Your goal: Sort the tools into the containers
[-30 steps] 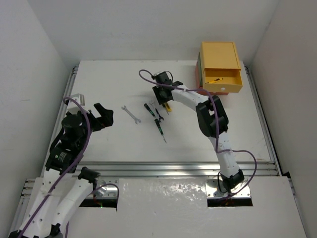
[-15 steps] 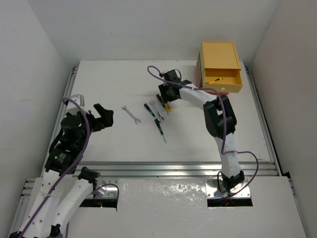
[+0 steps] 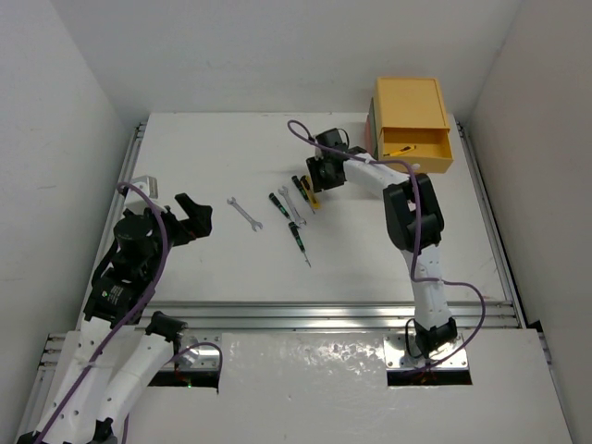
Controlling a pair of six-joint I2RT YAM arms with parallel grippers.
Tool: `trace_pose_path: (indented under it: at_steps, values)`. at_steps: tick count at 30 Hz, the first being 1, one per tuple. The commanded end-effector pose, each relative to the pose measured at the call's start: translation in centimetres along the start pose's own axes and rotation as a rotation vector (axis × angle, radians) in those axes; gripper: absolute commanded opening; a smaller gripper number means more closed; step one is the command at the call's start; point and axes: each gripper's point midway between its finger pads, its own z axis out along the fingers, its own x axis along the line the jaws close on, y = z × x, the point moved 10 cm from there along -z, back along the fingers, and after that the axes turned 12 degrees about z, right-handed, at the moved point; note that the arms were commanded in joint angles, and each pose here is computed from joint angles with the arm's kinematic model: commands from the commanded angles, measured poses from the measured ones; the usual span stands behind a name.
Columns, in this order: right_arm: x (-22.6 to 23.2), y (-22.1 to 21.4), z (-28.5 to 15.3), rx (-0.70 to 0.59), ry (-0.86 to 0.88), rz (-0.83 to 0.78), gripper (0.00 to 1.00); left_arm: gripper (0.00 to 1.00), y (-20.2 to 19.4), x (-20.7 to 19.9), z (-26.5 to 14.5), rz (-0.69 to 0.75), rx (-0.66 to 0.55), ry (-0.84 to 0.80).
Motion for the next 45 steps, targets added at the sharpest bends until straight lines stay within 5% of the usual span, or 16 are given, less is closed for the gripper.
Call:
trace_pose_path:
  at_steps: [1,32,39,45]
  values:
    - [1.1,1.4,-0.7,-0.042,0.04,-0.025,0.46,1.0,0.8,-0.2,0.2,0.001,-0.051,-0.017]
    - [2.1,-0.9,2.9,0.076,-0.04,-0.097,0.44,1.0,0.8,-0.3,0.1,0.004,-0.055,-0.035]
    - [2.2,-1.7,1.2,0.085,-0.007,-0.078,0.01,1.0,0.8,-0.3,0.2,0.004,-0.055,-0.035]
    - [3.6,1.6,-4.9,-0.044,0.07,-0.05,0.0,1.0,0.7,-0.3,0.3,0.005,-0.049,-0.034]
